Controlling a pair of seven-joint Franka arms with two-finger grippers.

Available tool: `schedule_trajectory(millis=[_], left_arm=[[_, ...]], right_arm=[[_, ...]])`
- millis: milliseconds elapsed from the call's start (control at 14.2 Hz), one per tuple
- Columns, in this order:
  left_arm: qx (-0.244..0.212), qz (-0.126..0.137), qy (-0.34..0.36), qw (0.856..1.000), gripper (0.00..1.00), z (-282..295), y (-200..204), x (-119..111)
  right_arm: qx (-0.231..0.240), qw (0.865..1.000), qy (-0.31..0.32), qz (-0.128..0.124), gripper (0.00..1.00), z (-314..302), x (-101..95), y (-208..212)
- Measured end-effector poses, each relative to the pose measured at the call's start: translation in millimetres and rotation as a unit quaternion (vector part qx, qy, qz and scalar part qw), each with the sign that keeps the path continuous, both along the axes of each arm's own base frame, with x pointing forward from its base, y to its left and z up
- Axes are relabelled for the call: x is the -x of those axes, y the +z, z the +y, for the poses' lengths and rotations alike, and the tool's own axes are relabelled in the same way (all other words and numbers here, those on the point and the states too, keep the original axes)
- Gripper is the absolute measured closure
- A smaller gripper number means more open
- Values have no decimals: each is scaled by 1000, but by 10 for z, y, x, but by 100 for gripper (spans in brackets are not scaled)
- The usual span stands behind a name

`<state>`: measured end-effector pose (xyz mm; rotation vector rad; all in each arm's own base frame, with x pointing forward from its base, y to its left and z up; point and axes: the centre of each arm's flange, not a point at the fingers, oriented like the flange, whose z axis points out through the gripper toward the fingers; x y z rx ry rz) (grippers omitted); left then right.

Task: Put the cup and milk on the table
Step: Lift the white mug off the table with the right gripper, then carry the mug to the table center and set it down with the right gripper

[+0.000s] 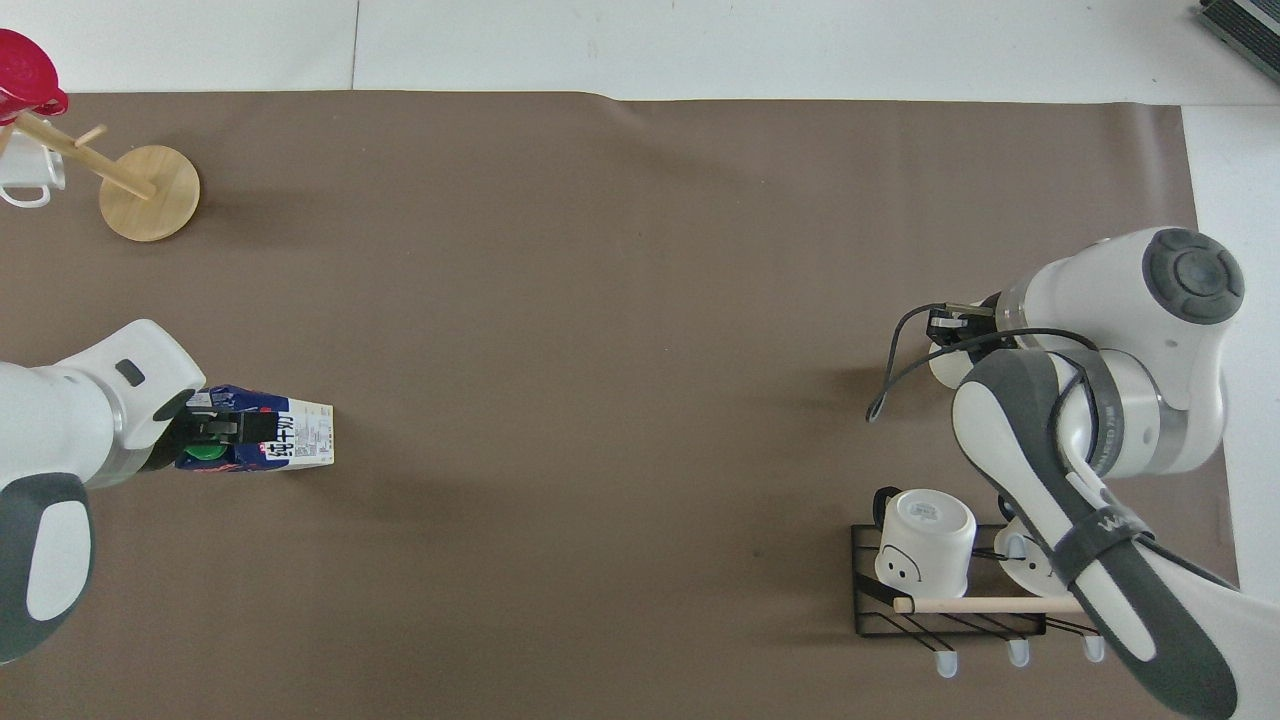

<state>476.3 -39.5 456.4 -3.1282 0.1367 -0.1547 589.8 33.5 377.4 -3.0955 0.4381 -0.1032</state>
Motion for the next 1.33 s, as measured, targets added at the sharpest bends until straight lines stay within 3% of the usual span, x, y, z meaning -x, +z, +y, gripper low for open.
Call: schedule_trajectory(millis=[140, 351, 632, 1335], left_arm=[[0, 0, 0, 1000, 15, 0, 0, 1], [0, 0, 0, 1000, 22, 0, 0, 1], [0, 1, -4, 1000, 39, 13, -1, 1], [1, -3, -1, 1000, 48, 99, 270, -70]], right_arm=[[-3, 1000, -24, -5, 96, 141, -50, 146], [-7, 999, -52, 5, 96, 562, -68, 378], [-13, 997, -78, 6, 96, 1281, 65, 436], [-11, 997, -80, 14, 96, 2549, 441, 75]])
